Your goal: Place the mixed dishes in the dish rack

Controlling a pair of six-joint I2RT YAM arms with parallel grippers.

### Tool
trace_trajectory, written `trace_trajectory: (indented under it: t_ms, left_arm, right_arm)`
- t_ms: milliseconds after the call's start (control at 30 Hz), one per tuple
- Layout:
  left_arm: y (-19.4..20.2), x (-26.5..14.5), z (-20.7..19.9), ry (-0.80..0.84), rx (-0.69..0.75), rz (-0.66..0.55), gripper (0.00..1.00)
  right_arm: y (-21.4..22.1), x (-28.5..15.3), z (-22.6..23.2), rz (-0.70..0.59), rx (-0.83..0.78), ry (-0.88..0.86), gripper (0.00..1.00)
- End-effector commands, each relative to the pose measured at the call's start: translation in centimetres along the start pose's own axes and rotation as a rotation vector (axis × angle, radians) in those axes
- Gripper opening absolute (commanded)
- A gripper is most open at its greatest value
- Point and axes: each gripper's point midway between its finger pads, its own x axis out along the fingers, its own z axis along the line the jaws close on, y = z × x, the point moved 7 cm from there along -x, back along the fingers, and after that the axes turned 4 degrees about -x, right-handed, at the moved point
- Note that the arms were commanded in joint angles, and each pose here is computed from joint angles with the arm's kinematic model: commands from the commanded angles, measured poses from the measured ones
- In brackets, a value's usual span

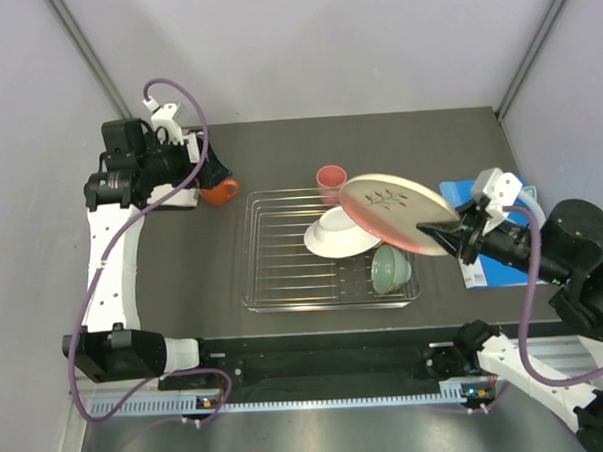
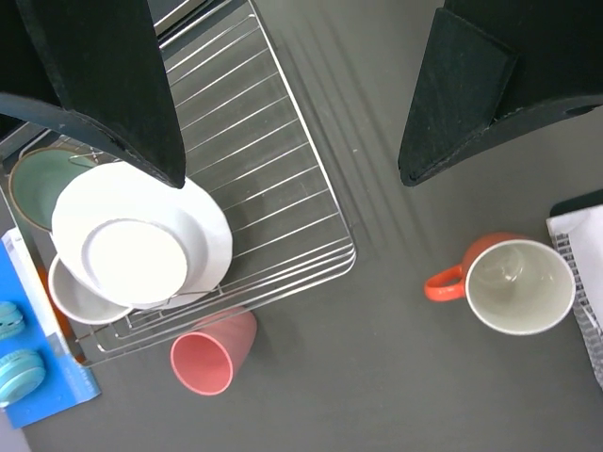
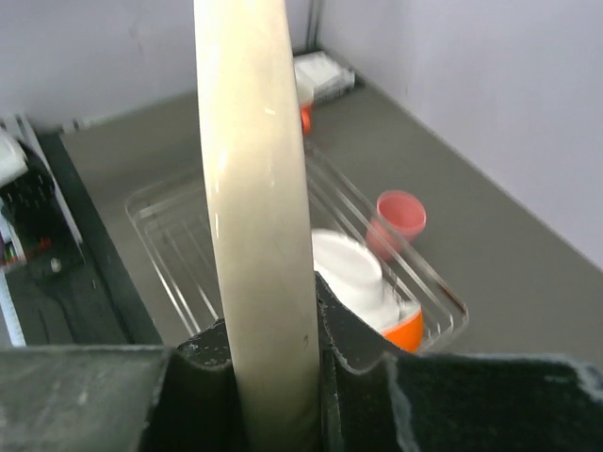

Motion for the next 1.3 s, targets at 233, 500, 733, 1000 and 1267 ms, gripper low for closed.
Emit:
trace_trajectory:
  t_ms: [233,500,733,1000,1267]
  left_arm:
    - [1.9,0.9,1.1,-0.084,-0.043,0.043,0.99]
    - [4.0,1.6,2.4,-0.138,-0.012,0.086,0.99]
    - [5.6,3.9,4.4,-0.175,-0.03,0.137,0.99]
    - [6.2,3.6,4.6,-0.187,0.013,0.132,0.99]
    - [6.7,3.6,4.8,-0.194,0.015,0.13,0.99]
  right_arm:
    - [0.5,0.2,-1.9,0.061,-0.22,0.087,0.0]
    - [2.0,2.5,-0.8,0.204,-0.276,-0.039,0.0]
    - [0.0,7.5,4.2,0.423,-0.548,-0.038,0.0]
    - [1.4,7.5,7.2,0.448,-0.615,-0.084,0.0]
    - [5.3,7.7,9.2,0.493,-0.671,-0.123,0.0]
